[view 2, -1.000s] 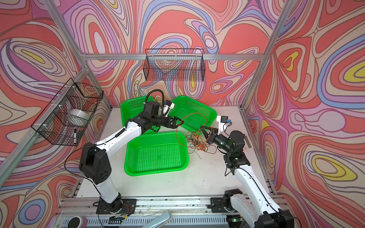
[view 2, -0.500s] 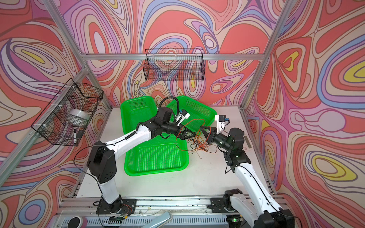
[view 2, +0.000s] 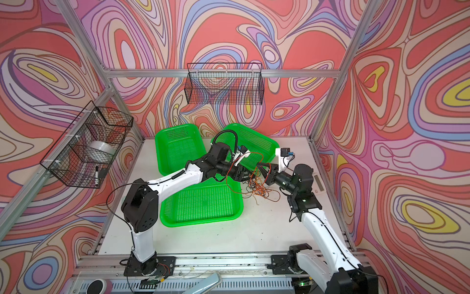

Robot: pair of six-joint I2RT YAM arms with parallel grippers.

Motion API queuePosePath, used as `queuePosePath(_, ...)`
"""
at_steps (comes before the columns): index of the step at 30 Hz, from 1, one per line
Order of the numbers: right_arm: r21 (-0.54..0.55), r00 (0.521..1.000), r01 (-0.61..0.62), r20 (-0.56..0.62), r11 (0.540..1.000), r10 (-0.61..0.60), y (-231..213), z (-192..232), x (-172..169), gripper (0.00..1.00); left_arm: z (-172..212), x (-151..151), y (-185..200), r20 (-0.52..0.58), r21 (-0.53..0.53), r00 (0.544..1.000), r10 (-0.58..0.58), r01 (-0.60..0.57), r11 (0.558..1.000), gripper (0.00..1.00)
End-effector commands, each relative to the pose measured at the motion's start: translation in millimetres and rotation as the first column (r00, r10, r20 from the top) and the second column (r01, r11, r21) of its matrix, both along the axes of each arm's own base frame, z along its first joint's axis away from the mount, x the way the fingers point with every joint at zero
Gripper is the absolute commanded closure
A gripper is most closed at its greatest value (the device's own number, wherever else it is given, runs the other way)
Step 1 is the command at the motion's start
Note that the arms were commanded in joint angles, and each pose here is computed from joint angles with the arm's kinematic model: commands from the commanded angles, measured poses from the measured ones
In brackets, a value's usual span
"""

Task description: Untangle the cables

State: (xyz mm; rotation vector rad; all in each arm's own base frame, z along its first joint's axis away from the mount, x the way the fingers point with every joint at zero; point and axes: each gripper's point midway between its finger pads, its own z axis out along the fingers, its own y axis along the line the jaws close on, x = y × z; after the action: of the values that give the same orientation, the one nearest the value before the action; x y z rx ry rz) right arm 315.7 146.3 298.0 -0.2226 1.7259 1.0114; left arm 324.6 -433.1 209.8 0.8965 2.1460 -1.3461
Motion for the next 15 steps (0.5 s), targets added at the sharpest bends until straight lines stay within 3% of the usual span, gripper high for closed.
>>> queuePosePath(1,-0.003,0.997,-0.008,0.075,1.0,0.008,0.2,18.8,1.1,1.0,6.1,5.4,-13.4,0.04,-0.031,0.999,0.004,-0.003,1.0,0.66)
queuePosePath(7,-0.012,0.997,0.008,0.08,1.0,-0.007,-1.9,19.7,0.0,1.0,0.6,11.5,-18.8,0.082,-0.004,0.996,0.045,-0.045,0.999,1.0)
queuePosePath(15,-0.058,0.981,0.149,0.132,0.987,-0.14,-22.4,48.8,-3.5,1.0,-30.5,46.1,-2.2,0.139,0.174,0.967,0.214,-0.236,0.956,1.0)
